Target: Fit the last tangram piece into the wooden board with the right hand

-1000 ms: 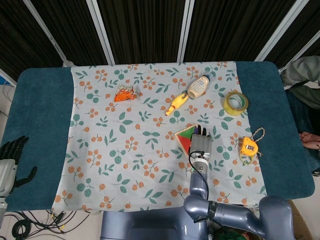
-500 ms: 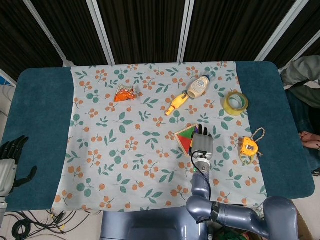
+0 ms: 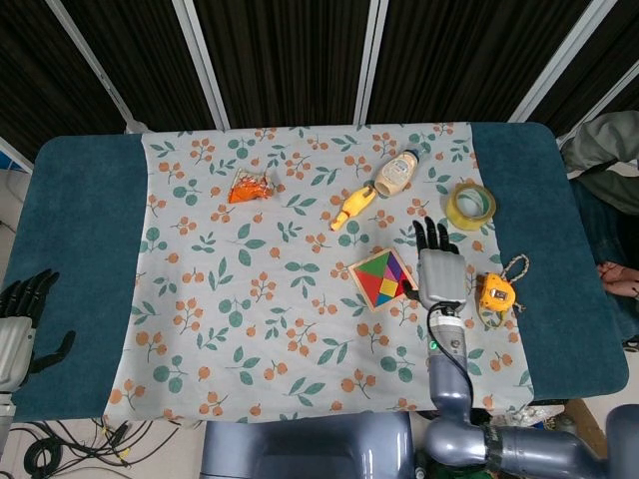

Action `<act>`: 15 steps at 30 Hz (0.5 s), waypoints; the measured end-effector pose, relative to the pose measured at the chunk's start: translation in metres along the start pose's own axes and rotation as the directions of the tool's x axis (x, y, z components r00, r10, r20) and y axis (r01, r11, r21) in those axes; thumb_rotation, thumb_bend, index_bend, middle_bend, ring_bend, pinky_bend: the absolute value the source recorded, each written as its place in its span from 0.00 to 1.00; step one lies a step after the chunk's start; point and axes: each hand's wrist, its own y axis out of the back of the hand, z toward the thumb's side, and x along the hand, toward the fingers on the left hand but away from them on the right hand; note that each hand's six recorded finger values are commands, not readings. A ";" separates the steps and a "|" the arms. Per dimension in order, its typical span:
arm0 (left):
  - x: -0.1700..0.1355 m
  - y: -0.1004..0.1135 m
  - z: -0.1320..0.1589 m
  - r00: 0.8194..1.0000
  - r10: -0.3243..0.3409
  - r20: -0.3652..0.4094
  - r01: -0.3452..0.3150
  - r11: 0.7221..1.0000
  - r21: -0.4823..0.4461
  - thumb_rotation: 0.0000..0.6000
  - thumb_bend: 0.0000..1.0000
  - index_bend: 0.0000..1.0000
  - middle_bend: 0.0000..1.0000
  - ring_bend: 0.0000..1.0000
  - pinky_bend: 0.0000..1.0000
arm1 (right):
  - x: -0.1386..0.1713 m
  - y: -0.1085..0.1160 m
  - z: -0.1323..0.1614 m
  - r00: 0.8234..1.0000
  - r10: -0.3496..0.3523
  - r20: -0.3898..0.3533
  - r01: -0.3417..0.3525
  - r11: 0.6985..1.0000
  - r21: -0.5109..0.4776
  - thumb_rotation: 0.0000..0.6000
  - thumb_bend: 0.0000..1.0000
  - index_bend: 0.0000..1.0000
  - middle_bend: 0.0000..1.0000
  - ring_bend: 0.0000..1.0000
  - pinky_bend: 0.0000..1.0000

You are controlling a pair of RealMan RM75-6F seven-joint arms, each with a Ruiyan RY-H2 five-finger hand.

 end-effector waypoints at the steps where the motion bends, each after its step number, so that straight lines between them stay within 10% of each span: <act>1: 0.000 0.000 0.000 1.000 0.001 0.001 -0.001 1.000 0.002 1.00 0.35 0.00 0.03 0.04 0.00 | 0.003 0.005 -0.009 1.000 -0.008 -0.011 0.008 1.000 -0.020 1.00 0.17 0.08 0.00 0.00 0.24; 15: 0.000 0.000 0.006 1.000 0.014 0.028 -0.015 0.999 0.038 1.00 0.33 0.00 0.02 0.01 0.00 | 0.065 0.030 -0.135 0.987 -0.051 -0.151 0.036 0.995 -0.095 1.00 0.14 0.08 0.00 0.00 0.23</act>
